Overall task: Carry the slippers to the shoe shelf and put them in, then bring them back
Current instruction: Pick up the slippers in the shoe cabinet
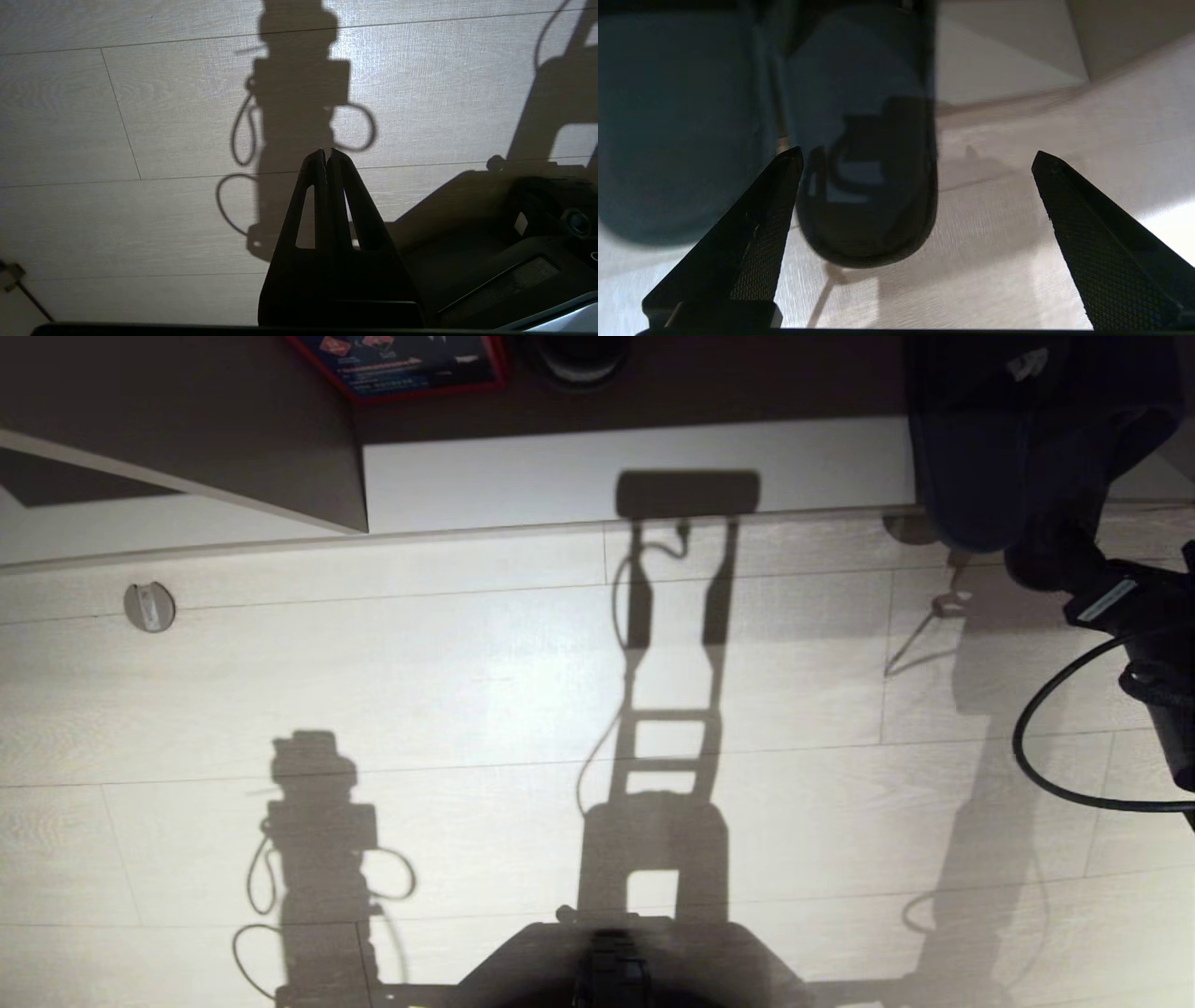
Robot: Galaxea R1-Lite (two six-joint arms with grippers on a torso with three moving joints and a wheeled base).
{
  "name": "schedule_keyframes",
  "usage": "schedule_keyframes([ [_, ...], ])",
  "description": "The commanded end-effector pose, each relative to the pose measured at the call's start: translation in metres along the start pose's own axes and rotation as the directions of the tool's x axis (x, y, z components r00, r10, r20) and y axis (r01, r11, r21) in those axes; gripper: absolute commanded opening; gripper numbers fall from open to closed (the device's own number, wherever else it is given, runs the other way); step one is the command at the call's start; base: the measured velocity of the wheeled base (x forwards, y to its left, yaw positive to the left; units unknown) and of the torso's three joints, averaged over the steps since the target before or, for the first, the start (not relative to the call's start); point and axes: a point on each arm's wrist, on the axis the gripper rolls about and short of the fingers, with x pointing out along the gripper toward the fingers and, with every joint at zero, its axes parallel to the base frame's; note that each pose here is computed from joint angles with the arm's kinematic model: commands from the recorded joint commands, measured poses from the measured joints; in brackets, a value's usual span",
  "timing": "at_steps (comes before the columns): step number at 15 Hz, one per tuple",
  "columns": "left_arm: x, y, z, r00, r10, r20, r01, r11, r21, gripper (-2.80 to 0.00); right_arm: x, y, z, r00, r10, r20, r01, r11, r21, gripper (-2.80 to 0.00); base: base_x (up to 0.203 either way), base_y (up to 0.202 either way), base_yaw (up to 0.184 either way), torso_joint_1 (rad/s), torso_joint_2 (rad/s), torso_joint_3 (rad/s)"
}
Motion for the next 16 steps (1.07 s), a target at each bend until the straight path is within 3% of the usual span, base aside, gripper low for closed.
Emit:
schedule_keyframes([
  [1, 0.000, 0.000, 0.000, 1.000, 0.001, -0.001, -0.001, 1.000, 0.000, -2.80, 0.004, 0.005, -0.004, 1.000, -0.012, 0.002, 0.012, 1.000, 0.017, 0.00, 0.000, 0.000, 0.000, 0.000, 0.00, 0.000],
  [8, 0.000, 0.000, 0.000, 1.000, 0.001, 0.001, -0.001, 1.000, 0.000, -2.80, 0.018, 0.016, -0.003, 0.999, 0.013, 0.038, -0.014, 1.000, 0.028, 0.00, 0.000, 0.000, 0.000, 0.000, 0.00, 0.000],
  [11, 0.000, 0.000, 0.000, 1.000, 0.001, 0.001, -0.001, 1.000, 0.002, -2.80, 0.028, 0.046, 0.009, 0.990, 0.096, 0.104, -0.100, 0.995, 0.029, 0.00, 0.000, 0.000, 0.000, 0.000, 0.00, 0.000],
  [16, 0.000, 0.000, 0.000, 1.000, 0.001, 0.001, -0.001, 1.000, 0.000, -2.80, 0.032, 0.053, 0.018, 0.981, 0.126, 0.145, -0.129, 0.992, 0.010, 0.00, 0.000, 0.000, 0.000, 0.000, 0.00, 0.000],
])
